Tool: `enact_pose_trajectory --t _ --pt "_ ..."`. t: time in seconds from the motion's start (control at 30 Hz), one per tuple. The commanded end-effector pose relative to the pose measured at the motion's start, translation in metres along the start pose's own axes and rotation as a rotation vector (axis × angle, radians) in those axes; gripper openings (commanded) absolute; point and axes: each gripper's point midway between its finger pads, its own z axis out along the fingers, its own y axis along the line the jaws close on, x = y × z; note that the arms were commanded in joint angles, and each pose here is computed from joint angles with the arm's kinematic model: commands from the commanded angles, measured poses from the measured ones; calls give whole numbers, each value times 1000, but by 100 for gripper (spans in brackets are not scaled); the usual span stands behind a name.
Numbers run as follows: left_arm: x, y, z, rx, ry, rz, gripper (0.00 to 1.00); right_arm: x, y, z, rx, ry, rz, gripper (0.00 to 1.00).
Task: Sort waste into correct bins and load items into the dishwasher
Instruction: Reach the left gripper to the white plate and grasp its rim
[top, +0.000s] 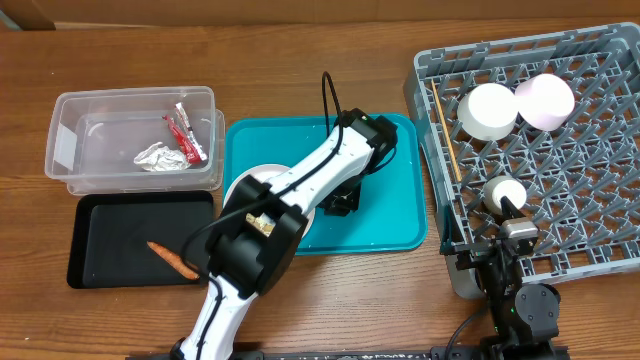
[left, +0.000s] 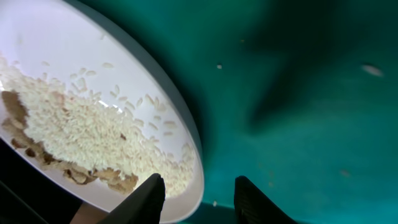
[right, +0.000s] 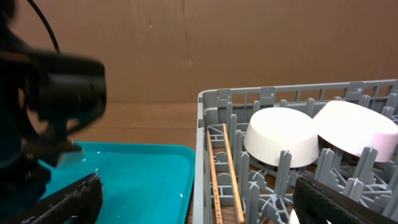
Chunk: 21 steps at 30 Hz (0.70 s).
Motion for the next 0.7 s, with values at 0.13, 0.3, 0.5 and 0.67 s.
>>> enact_pose_trajectory --t 0.13,0.3,0.5,0.67 --pt "3 1 31 -64 71 1 33 1 0 0 -2 -7 4 100" --pt "1 1 34 -72 69 2 4 1 0 0 -2 -7 4 100" --pt "-2 3 31 -82 52 3 4 1 0 0 -2 -7 4 100" --pt "-6 8 -1 -39 -14 -22 4 1 0 0 -2 -7 4 100"
